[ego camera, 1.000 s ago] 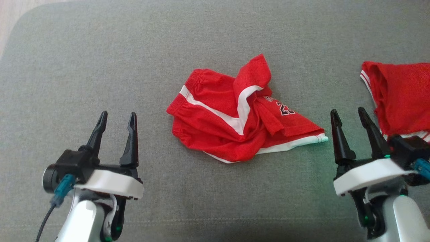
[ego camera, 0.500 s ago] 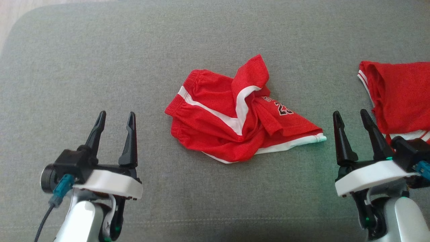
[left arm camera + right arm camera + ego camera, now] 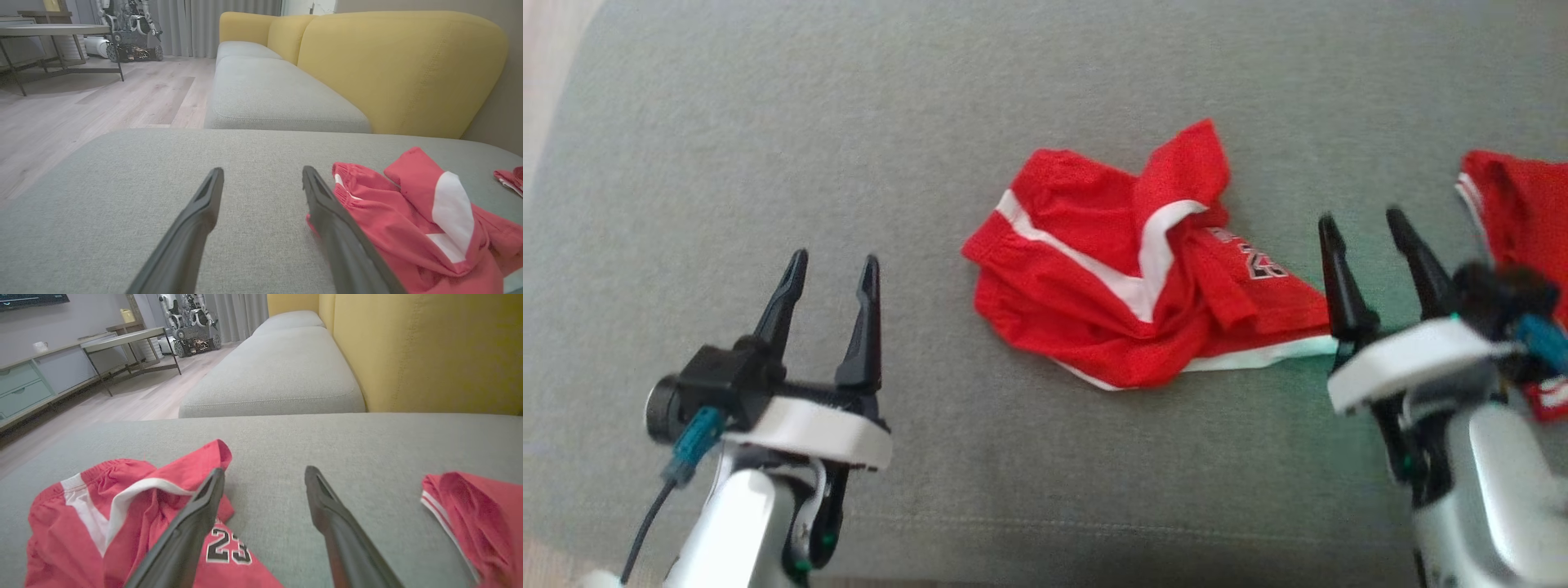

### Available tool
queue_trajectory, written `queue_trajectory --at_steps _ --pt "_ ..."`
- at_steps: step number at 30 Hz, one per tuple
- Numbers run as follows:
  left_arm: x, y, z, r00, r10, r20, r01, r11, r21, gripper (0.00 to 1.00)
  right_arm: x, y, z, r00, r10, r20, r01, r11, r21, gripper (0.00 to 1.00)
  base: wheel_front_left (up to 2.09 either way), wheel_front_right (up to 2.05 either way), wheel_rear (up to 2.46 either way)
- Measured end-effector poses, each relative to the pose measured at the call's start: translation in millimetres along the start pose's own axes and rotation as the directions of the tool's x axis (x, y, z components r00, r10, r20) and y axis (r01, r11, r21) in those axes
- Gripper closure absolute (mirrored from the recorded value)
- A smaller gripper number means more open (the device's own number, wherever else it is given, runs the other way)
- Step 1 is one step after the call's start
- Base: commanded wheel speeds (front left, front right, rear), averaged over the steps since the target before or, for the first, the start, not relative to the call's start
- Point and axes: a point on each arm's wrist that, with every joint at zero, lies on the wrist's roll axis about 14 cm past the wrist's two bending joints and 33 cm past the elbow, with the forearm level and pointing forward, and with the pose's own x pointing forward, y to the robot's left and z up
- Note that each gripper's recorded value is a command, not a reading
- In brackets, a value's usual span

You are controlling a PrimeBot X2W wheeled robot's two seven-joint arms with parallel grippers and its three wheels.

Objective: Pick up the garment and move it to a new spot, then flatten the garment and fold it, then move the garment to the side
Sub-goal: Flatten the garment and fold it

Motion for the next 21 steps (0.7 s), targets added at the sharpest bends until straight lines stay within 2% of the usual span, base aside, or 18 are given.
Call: queue_trajectory --at_steps 4,9,14,15,16,17,21 --pt "2.8 5.2 0.1 1.0 0.021 0.008 -0.021 1.0 -0.008 0.0 35.1 16.4 -5.5 0.996 0.08 -0.042 -0.081 0.997 -0.021 0.0 0.0 0.0 0.0" --pt "-0.7 15.4 -8.5 0.998 0.06 -0.018 -0.06 0.998 -0.015 0.0 64.0 44.2 -31.4 0.974 0.171 -0.146 -0.176 0.984 -0.019 0.0 0.0 0.0 0.0" --pt "-4.8 21.8 -14.7 0.996 0.085 -0.033 -0.086 0.996 -0.019 0.0 75.7 49.3 -56.7 0.954 0.19 -0.231 -0.191 0.981 0.018 0.0 0.0 0.0 0.0" --pt "-4.8 22.3 -15.1 0.996 0.088 -0.034 -0.089 0.996 -0.02 0.0 76.9 50.0 -59.1 0.952 0.192 -0.239 -0.192 0.981 0.027 0.18 0.0 0.0 0.0" --pt "-4.4 22.2 -15.1 0.995 0.089 -0.034 -0.09 0.996 -0.022 0.0 77.9 51.4 -59.4 0.951 0.197 -0.236 -0.194 0.98 0.038 0.71 0.0 0.0 0.0" --pt "-3.7 22.0 -14.8 0.995 0.089 -0.033 -0.09 0.996 -0.023 0.0 78.7 52.8 -58.5 0.952 0.202 -0.231 -0.198 0.979 0.04 1.0 0.0 0.0 0.0" --pt "-0.7 21.6 -13.5 0.996 0.087 -0.026 -0.088 0.996 -0.026 0.0 76.0 54.7 -54.6 0.956 0.212 -0.203 -0.202 0.977 0.069 1.0 0.0 0.0 0.0"
